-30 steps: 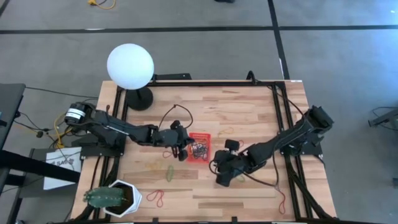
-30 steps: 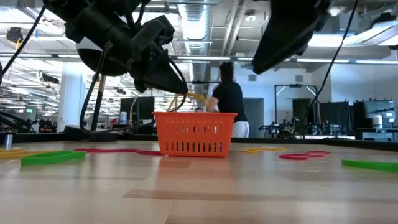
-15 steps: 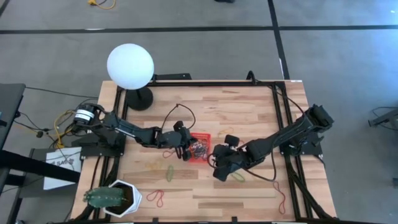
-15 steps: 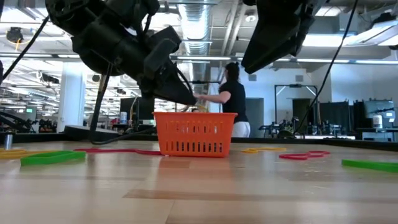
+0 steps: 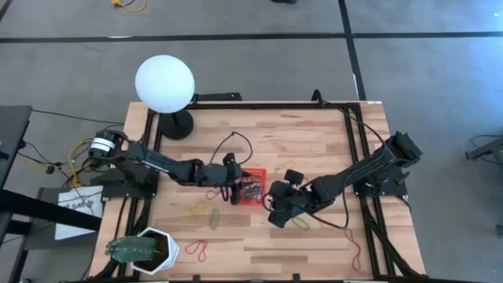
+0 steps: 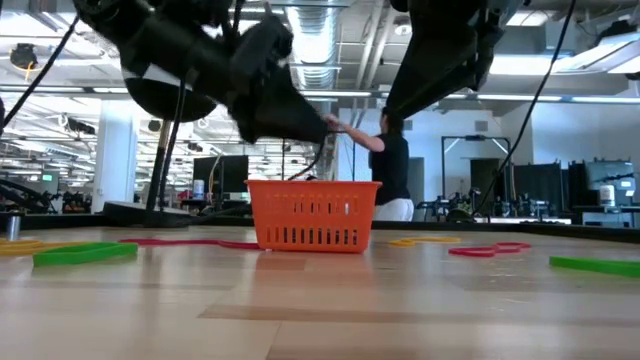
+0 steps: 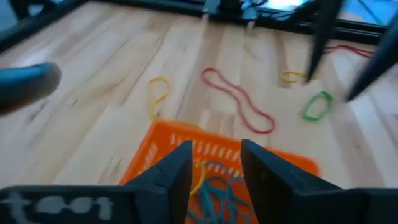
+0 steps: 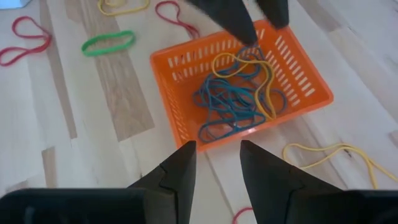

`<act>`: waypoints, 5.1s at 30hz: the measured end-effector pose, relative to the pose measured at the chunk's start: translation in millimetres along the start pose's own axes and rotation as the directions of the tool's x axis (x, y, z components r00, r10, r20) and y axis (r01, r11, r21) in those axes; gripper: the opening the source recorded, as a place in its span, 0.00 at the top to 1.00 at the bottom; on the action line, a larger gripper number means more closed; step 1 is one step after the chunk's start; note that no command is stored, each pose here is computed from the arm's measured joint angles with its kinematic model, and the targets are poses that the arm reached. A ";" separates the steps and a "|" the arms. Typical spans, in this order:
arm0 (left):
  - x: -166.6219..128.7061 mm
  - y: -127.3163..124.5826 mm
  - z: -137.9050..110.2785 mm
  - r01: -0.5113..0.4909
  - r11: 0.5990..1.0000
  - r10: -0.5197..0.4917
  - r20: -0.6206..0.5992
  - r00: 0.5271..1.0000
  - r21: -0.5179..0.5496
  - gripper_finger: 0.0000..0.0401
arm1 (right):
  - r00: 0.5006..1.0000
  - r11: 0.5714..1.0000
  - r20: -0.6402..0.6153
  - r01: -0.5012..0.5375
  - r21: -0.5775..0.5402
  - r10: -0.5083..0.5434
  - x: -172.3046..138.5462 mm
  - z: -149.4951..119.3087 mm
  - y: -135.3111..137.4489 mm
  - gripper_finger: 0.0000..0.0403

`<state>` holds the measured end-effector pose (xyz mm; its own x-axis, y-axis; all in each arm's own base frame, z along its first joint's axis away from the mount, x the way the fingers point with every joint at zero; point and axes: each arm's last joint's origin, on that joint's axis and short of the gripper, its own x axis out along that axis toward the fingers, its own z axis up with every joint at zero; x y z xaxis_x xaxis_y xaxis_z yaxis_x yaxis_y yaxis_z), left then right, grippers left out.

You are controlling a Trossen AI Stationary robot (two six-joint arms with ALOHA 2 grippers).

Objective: Pick and place items into bin
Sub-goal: Put the yellow rubber band into the orange bin

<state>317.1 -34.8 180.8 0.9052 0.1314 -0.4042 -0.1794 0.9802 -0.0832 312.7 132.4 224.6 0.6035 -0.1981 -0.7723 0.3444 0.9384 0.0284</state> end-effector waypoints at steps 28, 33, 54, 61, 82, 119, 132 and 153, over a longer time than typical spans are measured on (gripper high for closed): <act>-116.7 -29.3 -13.5 0.096 0.989 -0.146 -0.843 0.517 -0.112 0.71 | 0.999 0.999 0.011 0.033 -0.023 -0.033 -19.4 -4.3 -1.8 0.71; -114.8 -32.7 -38.5 0.056 0.994 -0.113 -0.828 0.548 -0.098 0.71 | 0.999 0.999 0.012 0.032 -0.022 -0.032 -19.4 -4.2 -1.7 0.71; -109.2 -15.0 -102.8 0.014 0.993 -0.103 -0.787 0.609 -0.120 0.72 | 0.999 0.999 0.013 0.033 -0.020 -0.032 -18.9 -3.8 -2.0 0.71; -108.6 -14.1 -103.0 0.009 0.996 -0.079 -0.780 0.621 -0.093 0.88 | 0.999 0.999 0.013 0.033 -0.019 -0.032 -18.9 -3.8 -2.0 0.71; -102.0 -57.1 10.1 0.217 0.939 -0.061 -0.496 0.866 0.265 1.00 | 0.999 0.999 0.015 0.031 -0.025 -0.030 -18.9 -3.6 -1.7 0.71; 11.6 4.1 34.4 -0.018 0.947 0.125 -0.314 0.941 0.322 0.84 | 0.989 0.995 0.129 -0.081 0.053 0.074 -9.0 24.2 -7.5 0.71; -5.9 4.5 50.4 -0.074 0.965 0.141 -0.259 0.956 0.251 0.75 | 0.956 0.966 -0.224 0.142 -0.215 -0.191 17.8 9.3 -78.5 0.71; -77.1 4.4 90.0 -0.091 0.964 0.128 -0.135 0.983 0.251 0.77 | 0.906 0.983 -0.406 0.049 -0.175 -0.118 91.3 -7.3 -159.8 0.71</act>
<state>281.2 -27.3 293.6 0.8144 0.2341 -0.5309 -0.1580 0.9699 0.1853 307.5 -33.6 144.9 0.2140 -0.1750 -0.9610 0.2428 0.9625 -0.1212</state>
